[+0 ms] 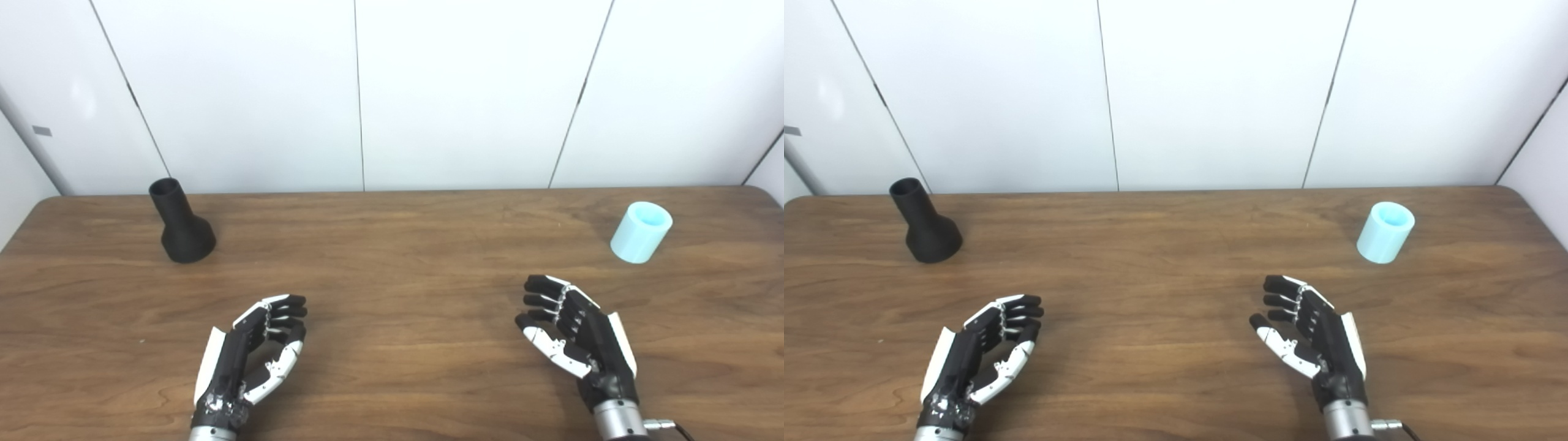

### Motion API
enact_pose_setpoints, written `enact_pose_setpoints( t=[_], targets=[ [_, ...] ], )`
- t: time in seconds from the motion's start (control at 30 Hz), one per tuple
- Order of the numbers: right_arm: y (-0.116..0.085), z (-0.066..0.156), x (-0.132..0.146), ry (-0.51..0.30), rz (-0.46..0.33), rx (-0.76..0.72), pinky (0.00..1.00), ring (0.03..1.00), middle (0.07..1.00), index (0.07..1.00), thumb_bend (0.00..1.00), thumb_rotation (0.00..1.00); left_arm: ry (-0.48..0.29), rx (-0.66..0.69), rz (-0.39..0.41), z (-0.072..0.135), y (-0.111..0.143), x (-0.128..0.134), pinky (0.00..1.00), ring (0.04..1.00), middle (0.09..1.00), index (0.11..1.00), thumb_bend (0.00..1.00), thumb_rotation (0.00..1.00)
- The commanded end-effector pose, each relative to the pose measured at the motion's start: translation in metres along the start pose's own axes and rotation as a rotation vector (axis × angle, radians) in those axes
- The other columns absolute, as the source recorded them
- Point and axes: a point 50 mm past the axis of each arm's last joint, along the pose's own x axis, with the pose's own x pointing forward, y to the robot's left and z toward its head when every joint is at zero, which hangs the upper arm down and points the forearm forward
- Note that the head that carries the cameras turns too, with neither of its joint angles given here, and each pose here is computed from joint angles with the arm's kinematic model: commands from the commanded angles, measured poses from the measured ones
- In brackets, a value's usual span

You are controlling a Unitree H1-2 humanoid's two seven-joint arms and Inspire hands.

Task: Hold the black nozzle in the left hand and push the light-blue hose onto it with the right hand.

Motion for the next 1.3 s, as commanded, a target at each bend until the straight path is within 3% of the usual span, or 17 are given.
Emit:
enact_pose_setpoints(
  t=[0.0, 0.83, 1.27],
  targets=[
    [-0.0012, 0.0151, 0.0044, -0.08, 0.001, 0.0, 0.63, 0.701, 0.721, 0.688, 0.27, 0.16, 0.0, -0.001, -0.002, -0.0012, -0.0017, -0.0057, 0.53, 0.633, 0.68, 0.699, 0.25, 0.19],
    [-0.0014, 0.0151, 0.0046, -0.076, -0.001, 0.003, 0.63, 0.695, 0.717, 0.686, 0.27, 0.15, -0.002, 0.0, -0.003, -0.0021, -0.0014, -0.0057, 0.54, 0.638, 0.683, 0.698, 0.25, 0.18],
    [-0.0012, 0.0145, 0.0048, -0.073, -0.002, 0.002, 0.63, 0.698, 0.719, 0.686, 0.28, 0.16, 0.003, -0.007, 0.0, -0.0028, -0.0016, -0.0059, 0.54, 0.644, 0.686, 0.7, 0.26, 0.22]
  ],
)
